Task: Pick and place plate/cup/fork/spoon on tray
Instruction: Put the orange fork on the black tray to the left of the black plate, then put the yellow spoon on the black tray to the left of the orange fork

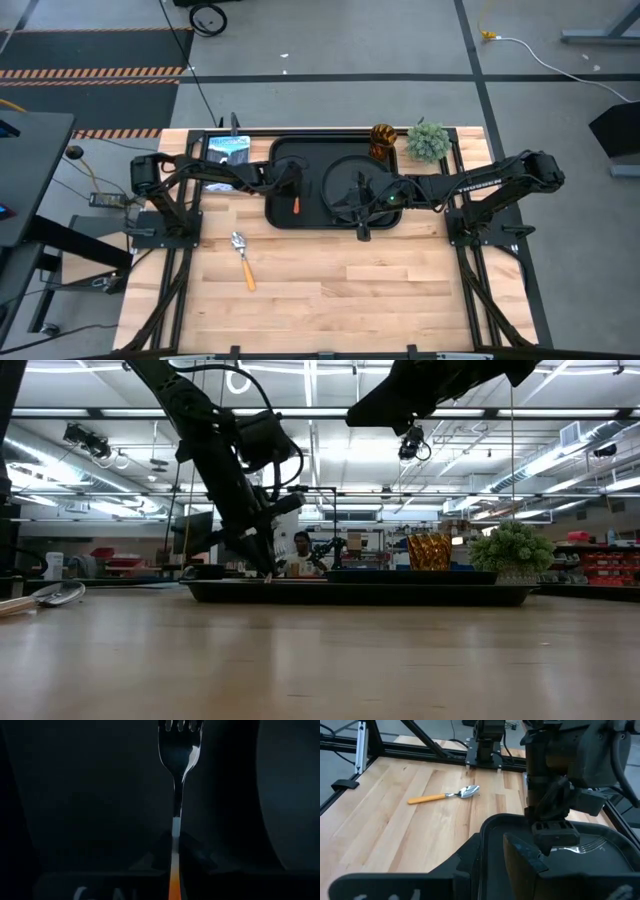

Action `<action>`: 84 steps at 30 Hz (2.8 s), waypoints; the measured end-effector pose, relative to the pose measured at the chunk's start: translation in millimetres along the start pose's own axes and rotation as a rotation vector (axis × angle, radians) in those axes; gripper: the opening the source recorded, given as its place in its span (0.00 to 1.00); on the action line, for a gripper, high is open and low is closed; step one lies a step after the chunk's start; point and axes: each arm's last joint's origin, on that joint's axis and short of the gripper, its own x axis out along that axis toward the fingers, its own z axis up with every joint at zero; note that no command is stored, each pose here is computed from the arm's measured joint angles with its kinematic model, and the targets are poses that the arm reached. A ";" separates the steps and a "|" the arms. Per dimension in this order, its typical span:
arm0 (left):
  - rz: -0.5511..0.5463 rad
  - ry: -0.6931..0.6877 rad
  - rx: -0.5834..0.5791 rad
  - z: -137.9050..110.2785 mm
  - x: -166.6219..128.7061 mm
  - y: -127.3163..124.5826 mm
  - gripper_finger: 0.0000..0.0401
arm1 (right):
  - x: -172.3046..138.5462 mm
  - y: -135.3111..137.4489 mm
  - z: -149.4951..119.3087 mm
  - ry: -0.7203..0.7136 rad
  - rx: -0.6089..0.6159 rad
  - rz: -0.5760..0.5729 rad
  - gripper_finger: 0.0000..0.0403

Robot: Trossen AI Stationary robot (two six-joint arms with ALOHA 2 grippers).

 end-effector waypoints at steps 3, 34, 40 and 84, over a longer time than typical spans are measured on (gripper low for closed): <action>0.010 0.003 0.001 -0.2 0.0 1.0 0.10 | 0.0 0.0 0.0 0.000 0.000 0.000 0.22; -0.083 0.141 0.137 3.4 -6.4 1.2 0.31 | 0.0 0.1 -1.0 0.009 -0.004 0.001 0.22; -0.257 0.265 0.331 -11.0 -28.7 -12.5 0.31 | 0.0 0.3 -2.9 0.028 -0.006 0.002 0.22; 0.369 0.108 0.009 -225.5 -151.2 -9.0 0.31 | 0.0 -0.8 -3.4 0.032 -0.072 0.000 0.22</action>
